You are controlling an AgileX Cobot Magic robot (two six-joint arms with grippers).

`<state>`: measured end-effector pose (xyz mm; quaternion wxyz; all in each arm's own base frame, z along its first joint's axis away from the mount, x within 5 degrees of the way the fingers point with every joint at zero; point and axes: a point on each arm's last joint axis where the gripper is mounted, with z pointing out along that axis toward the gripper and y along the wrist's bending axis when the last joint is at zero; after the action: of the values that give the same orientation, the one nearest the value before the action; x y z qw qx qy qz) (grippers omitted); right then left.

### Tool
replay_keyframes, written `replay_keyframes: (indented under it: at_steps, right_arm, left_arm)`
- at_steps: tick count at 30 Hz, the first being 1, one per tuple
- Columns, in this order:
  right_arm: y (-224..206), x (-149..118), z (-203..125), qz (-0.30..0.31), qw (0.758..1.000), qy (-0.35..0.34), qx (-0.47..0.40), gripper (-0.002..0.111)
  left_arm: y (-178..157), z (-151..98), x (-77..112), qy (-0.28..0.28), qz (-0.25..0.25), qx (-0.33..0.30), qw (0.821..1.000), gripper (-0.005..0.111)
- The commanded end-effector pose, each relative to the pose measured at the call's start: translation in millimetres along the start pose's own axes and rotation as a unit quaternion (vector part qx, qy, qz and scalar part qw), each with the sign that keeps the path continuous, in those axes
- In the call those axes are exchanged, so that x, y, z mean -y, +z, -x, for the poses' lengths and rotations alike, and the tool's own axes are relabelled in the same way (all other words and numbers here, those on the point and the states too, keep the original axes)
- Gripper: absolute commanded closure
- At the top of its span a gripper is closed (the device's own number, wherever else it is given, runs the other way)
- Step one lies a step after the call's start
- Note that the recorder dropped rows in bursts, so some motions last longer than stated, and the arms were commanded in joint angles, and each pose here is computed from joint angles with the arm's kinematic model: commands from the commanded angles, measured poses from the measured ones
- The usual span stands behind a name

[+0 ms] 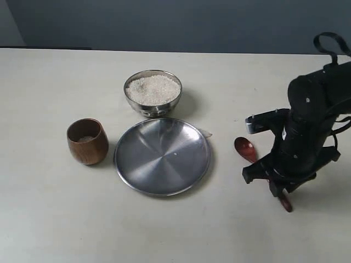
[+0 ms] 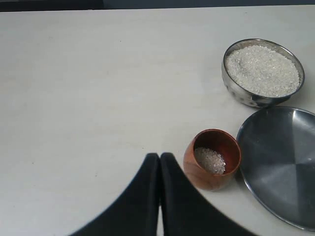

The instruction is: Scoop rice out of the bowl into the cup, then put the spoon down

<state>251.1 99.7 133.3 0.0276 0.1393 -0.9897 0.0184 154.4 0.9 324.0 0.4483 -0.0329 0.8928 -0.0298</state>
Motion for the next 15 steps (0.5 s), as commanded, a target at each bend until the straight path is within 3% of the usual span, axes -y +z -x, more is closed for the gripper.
replay_keyframes:
  at_steps: [1, 7, 15]
  right_arm:
    - [5, 3, -15, 0.006, 0.998, 0.012, 0.065, 0.078]
    - [18, 3, -27, 0.023, 0.989, 0.043, 0.139, 0.078]
    - [29, 4, -38, 0.031, 0.985, 0.054, 0.163, 0.079]
  left_arm:
    - [1, 0, -0.5, 0.0, 0.001, 0.0, 1.0, 0.106]
    - [1, 0, -0.5, 0.0, 0.001, 0.0, 1.0, 0.106]
    - [1, 0, -0.5, 0.0, 0.001, 0.0, 1.0, 0.106]
